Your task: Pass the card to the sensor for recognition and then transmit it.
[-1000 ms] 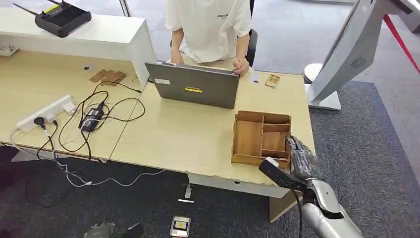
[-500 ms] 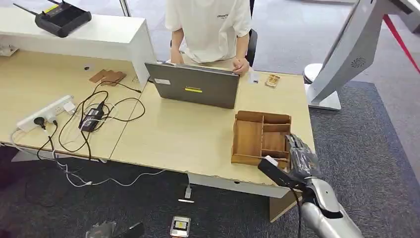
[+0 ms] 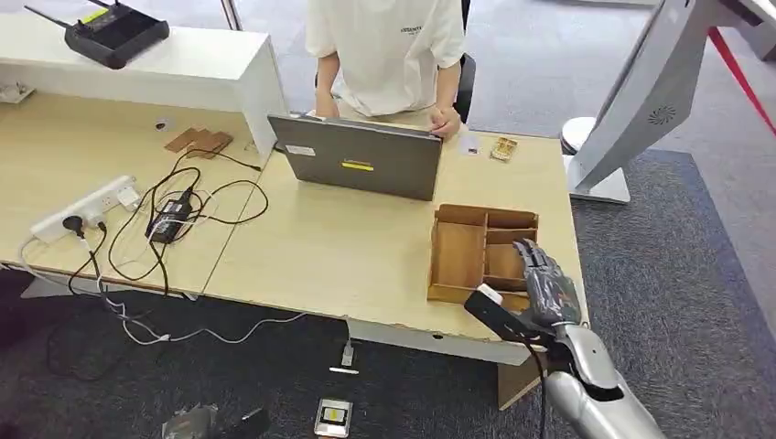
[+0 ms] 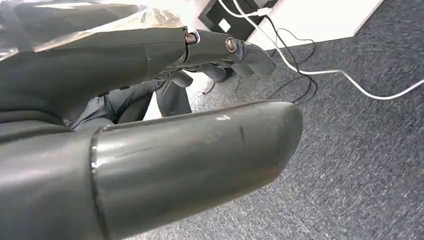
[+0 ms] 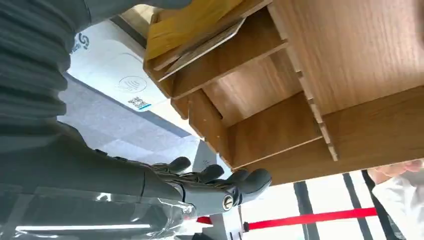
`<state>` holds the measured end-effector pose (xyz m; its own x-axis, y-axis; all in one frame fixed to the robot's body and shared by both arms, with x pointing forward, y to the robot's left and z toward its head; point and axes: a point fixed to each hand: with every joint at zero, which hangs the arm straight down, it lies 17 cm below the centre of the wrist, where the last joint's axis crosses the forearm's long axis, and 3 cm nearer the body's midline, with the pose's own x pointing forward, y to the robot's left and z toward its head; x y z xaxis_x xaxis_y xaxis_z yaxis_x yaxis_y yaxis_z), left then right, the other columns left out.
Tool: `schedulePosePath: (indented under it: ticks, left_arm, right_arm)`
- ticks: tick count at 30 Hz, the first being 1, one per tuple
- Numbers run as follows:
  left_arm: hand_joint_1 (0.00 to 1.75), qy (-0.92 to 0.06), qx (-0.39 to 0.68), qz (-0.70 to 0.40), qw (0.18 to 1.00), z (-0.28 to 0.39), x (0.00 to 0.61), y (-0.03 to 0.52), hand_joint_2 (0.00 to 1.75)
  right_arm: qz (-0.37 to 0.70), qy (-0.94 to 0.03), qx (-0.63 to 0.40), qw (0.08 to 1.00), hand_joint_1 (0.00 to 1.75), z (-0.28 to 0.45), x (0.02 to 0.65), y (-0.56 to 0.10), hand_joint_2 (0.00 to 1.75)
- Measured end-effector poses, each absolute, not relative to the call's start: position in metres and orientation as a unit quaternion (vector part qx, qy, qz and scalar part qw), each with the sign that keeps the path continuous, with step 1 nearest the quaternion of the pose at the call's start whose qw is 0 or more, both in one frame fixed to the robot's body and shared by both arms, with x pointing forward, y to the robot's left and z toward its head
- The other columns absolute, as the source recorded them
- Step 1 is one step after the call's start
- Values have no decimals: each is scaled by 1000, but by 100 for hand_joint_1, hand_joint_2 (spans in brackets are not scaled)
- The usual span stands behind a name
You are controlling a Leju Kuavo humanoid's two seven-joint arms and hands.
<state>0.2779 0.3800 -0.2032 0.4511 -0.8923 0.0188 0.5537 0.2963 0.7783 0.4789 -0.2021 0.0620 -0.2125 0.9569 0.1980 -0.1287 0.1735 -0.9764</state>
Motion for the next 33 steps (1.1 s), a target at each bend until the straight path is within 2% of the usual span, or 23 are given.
schedulePosePath:
  ticks: [33]
  left_arm:
    - [0, -230, 362, -464, 775, -205, 274, 381, 0]
  right_arm:
    - [539, -560, -351, 522, 0, 53, 482, -195, 175]
